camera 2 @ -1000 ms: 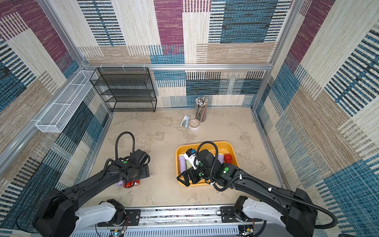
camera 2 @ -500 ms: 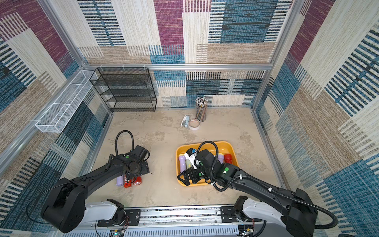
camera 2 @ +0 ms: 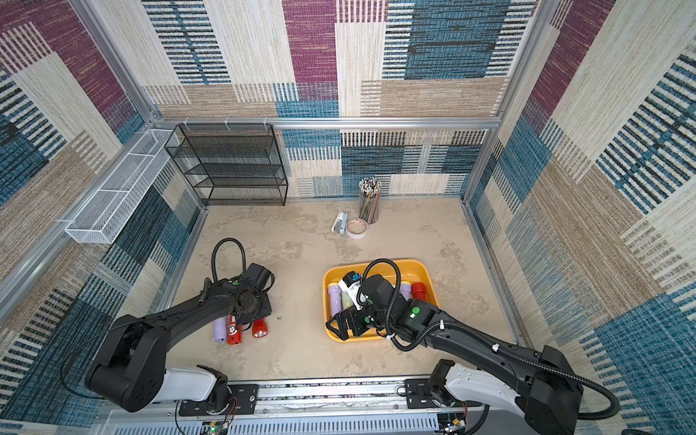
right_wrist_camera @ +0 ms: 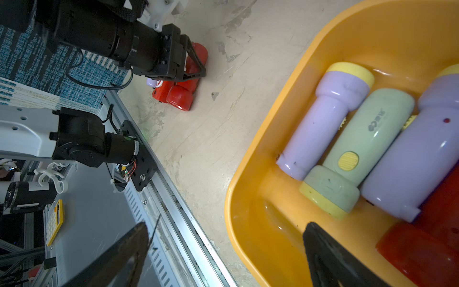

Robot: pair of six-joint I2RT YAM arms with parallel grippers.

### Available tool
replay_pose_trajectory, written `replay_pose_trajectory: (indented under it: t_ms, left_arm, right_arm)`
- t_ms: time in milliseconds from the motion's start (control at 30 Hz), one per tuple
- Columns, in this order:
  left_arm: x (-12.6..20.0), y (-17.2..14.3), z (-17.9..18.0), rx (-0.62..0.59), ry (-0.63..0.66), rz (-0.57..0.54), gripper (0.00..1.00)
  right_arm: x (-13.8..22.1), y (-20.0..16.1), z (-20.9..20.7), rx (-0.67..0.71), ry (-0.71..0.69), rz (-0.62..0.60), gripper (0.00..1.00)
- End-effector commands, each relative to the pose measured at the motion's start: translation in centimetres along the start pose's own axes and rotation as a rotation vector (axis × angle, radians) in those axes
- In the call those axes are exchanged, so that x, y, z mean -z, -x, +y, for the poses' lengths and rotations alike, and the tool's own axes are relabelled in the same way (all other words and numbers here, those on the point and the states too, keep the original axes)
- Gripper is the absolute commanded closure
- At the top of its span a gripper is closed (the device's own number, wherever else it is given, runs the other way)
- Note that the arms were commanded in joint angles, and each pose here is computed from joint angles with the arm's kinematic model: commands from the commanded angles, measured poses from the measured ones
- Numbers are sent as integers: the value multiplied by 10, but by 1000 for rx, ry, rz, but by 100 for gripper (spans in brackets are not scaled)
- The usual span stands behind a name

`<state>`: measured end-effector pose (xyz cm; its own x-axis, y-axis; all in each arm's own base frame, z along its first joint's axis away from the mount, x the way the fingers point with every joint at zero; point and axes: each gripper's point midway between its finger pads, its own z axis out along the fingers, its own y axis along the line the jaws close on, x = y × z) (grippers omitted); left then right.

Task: Put the flashlights into the storage boxes
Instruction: Pick up the flashlight from the center of the board.

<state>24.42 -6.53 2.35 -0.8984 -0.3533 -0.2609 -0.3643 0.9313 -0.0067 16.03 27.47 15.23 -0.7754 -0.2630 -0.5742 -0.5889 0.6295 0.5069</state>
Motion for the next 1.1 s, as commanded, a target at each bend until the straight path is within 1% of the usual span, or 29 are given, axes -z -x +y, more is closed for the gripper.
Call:
replay_pose_trajectory:
  t_ms: [0, 100, 200, 367, 500, 600, 700, 800, 933, 1067]
  left_arm:
    - [0, 3, -7, -7, -21, 8, 63]
    - [-1, 3, -11, -13, -32, 24, 71]
    - [3, 3, -14, -13, -51, 29, 75]
    - [20, 4, -23, -12, -123, 14, 78]
    - [39, 8, -28, -4, -174, -10, 78]
    - [55, 11, -41, -1, -246, -19, 77]
    - [72, 14, -58, -3, -307, -38, 76]
    - [91, 16, -82, -34, -360, -59, 76]
    - [115, 14, -123, -110, -422, -78, 74]
    - [130, 7, -164, -184, -452, -84, 73]
  right_arm:
    - [1, 4, 0, -3, -3, -21, 0]
    - [2, 3, -1, -6, -7, -22, 0]
    - [3, 4, -2, -8, -15, -28, 0]
    - [6, 5, 0, -5, -10, -34, 0]
    - [13, 7, -3, 3, -39, -46, 0]
    - [20, 10, -5, 17, -68, -56, 0]
    - [27, 13, -7, 24, -99, -68, 0]
    - [34, 15, -11, 24, -135, -81, 0]
    - [40, 16, -17, 4, -176, -85, 0]
    - [48, 17, -23, -20, -218, -98, 0]
